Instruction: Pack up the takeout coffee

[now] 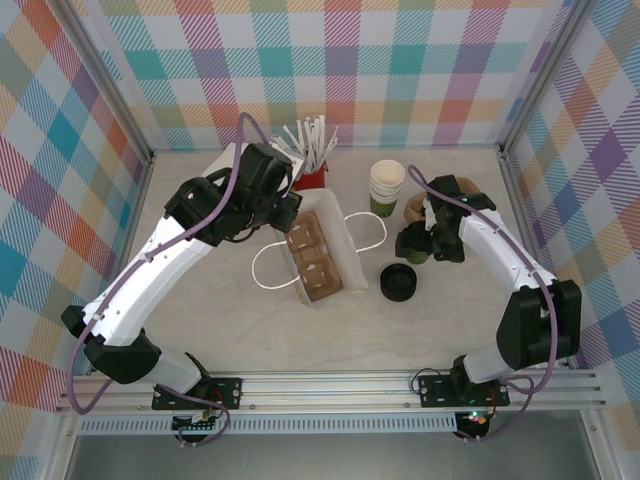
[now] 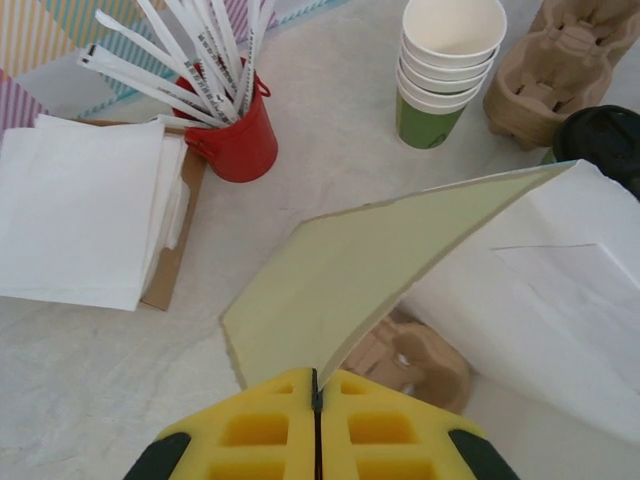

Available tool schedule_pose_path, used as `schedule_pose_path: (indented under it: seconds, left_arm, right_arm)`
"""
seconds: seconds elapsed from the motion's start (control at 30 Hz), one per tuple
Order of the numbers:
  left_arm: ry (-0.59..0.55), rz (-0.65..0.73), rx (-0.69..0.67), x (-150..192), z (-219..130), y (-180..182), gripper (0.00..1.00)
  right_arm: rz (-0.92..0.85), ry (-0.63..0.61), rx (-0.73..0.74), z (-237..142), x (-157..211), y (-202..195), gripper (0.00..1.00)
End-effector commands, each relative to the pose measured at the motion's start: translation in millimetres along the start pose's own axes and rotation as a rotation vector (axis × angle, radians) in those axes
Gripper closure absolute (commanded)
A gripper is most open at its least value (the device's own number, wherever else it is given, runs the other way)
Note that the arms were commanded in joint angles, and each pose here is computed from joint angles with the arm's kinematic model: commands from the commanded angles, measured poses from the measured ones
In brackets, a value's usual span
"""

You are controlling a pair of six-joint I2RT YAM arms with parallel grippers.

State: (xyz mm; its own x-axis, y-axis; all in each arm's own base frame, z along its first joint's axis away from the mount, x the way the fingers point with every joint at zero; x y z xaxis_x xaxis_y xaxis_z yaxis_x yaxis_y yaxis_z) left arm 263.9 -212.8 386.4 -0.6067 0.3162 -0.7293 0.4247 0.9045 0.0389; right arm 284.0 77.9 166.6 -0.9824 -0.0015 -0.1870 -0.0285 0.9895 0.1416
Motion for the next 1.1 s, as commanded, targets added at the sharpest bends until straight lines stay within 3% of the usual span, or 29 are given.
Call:
schedule_pose_path:
  seconds: [0.0, 0.5, 0.87, 1.07]
  left_arm:
    - [-0.06, -0.052, 0.069, -6, -12, -7, 0.92]
    - [-0.16, -0.021, 0.126, -6, -31, -9, 0.92]
    - [-0.142, -0.024, 0.124, -2, -26, -11, 0.92]
    - [-0.136, -0.03, 0.118, -1, -24, -11, 0.92]
  right_arm:
    - [0.005, -0.024, 0.004, -2, -10, 0, 0.0]
    - [-0.002, -0.018, 0.005, 7, -22, 2, 0.0]
    - [-0.011, 0.003, 0.008, 16, -36, 4, 0.0]
    - [-0.022, 0.013, 0.083, 22, -44, -5, 0.0]
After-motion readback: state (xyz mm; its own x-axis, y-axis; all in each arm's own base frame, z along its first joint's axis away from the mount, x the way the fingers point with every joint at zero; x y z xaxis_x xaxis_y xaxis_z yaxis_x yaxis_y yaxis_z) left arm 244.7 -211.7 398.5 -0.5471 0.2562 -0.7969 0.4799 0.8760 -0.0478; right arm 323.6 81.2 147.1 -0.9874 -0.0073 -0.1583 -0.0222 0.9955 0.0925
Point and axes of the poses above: each hand's point on the last joint's axis, 136 mm out from that joint toward the fingers, its own z axis out along the fingers, its own y axis along the line the jaws close on, x = y × z, the point moved 4 cm from there along -z, back along the fingers, and after that the axes turned 2 degrees about -z, right-handed, at the moved point
